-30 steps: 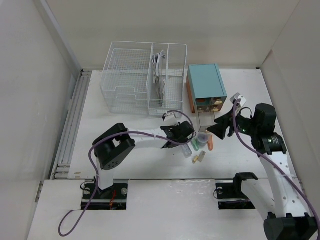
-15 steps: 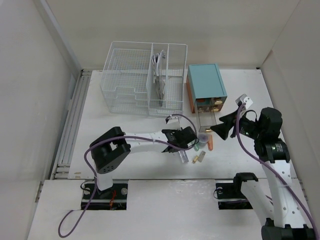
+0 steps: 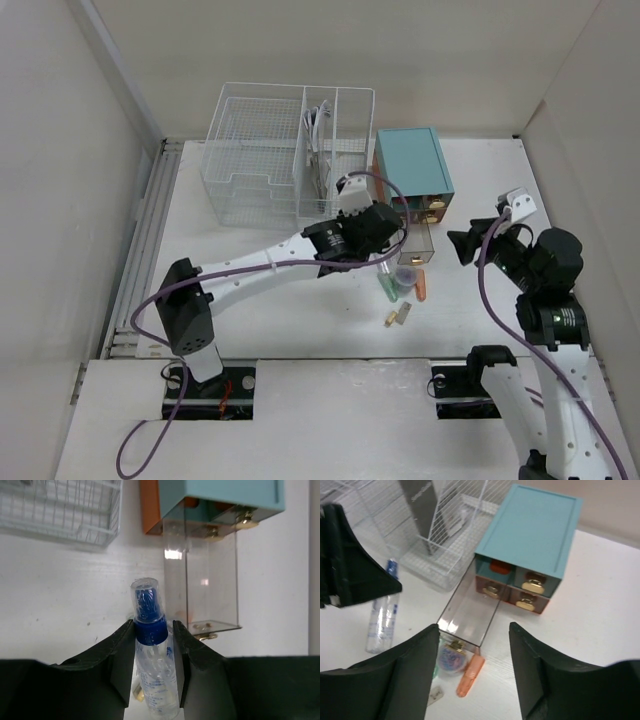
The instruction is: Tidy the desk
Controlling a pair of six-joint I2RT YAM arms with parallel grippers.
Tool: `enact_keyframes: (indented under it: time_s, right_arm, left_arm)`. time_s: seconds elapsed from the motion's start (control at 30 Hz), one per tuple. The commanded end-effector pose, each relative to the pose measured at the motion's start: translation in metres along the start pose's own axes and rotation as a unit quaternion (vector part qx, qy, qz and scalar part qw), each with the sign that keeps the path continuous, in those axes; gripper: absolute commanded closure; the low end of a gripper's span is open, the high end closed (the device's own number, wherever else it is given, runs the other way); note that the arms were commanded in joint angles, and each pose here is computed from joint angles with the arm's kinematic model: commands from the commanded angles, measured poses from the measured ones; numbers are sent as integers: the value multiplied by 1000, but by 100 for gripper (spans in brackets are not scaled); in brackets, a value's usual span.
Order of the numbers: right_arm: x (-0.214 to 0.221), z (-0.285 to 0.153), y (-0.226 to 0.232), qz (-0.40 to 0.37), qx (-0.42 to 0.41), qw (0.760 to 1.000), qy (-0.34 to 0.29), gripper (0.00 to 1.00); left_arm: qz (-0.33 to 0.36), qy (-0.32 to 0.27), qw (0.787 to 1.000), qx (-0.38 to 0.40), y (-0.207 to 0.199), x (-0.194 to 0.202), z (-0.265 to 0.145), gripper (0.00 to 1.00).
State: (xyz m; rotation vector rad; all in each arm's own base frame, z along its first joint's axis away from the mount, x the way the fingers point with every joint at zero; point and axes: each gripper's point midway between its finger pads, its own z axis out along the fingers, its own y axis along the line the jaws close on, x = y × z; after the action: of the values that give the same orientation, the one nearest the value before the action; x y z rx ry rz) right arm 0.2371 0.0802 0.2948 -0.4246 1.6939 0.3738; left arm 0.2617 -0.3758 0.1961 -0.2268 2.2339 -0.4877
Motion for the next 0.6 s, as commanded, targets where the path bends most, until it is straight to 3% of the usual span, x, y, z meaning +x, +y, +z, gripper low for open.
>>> enact_keyframes:
  time_s: [0.0,0.1,0.3,0.57]
  right_arm:
    - [-39,-15,-20,-33,71,995,-57,39]
    - [-43,-22,-19,-40,79,994,-71,44]
    - [-41,-23,-21,-35,88,993,-72,44]
    - [-41,-24,-25,-34,98,992,-72,44]
  left_arm:
    - [17,-44,999,10,-16,-41,-3,100]
    - [25,-62,998,20,-34,-63,4,100]
    - [38,-82,995,48,-73,-96,20,100]
    - [76,-70,993,57,-94,-90,68,100]
